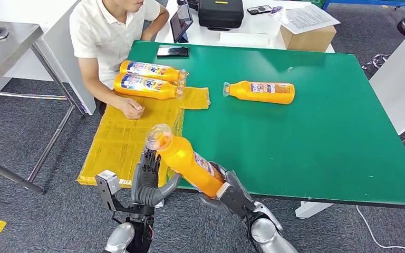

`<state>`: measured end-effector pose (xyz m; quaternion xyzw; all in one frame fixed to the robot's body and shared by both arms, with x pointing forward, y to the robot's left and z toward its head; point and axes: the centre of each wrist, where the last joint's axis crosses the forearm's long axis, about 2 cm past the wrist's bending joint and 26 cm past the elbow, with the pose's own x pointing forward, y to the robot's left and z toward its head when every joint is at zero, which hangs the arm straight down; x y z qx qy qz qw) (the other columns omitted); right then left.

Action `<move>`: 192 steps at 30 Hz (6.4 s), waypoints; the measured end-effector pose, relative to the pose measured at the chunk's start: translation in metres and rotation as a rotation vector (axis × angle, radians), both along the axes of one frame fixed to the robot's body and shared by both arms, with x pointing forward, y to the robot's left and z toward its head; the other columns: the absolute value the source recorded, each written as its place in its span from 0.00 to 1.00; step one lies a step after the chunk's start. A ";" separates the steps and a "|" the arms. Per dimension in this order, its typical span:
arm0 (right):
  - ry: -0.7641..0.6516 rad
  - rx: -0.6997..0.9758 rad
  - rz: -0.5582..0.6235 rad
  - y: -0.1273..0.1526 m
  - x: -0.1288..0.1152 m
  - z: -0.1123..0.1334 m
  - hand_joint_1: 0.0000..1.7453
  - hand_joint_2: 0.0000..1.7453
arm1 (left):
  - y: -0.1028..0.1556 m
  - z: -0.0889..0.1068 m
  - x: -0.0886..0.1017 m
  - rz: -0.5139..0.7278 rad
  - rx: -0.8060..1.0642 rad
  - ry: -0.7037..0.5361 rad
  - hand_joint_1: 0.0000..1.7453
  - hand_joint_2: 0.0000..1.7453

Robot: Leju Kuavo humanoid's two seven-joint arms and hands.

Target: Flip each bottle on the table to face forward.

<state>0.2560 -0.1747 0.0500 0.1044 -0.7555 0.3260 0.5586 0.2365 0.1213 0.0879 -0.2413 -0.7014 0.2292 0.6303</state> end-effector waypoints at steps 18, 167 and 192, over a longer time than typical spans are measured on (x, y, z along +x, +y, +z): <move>0.009 0.023 0.020 0.004 -0.005 -0.007 0.99 1.00 | -0.006 0.000 -0.008 -0.233 -0.129 -0.042 0.00 1.00; -0.466 0.347 -1.019 -0.019 -0.015 0.060 0.00 1.00 | 0.027 0.054 0.052 -0.074 0.286 -0.413 0.00 1.00; -0.672 -1.008 -0.621 -0.146 0.061 0.012 0.00 1.00 | -0.036 0.040 0.014 -0.074 0.329 -0.271 0.00 1.00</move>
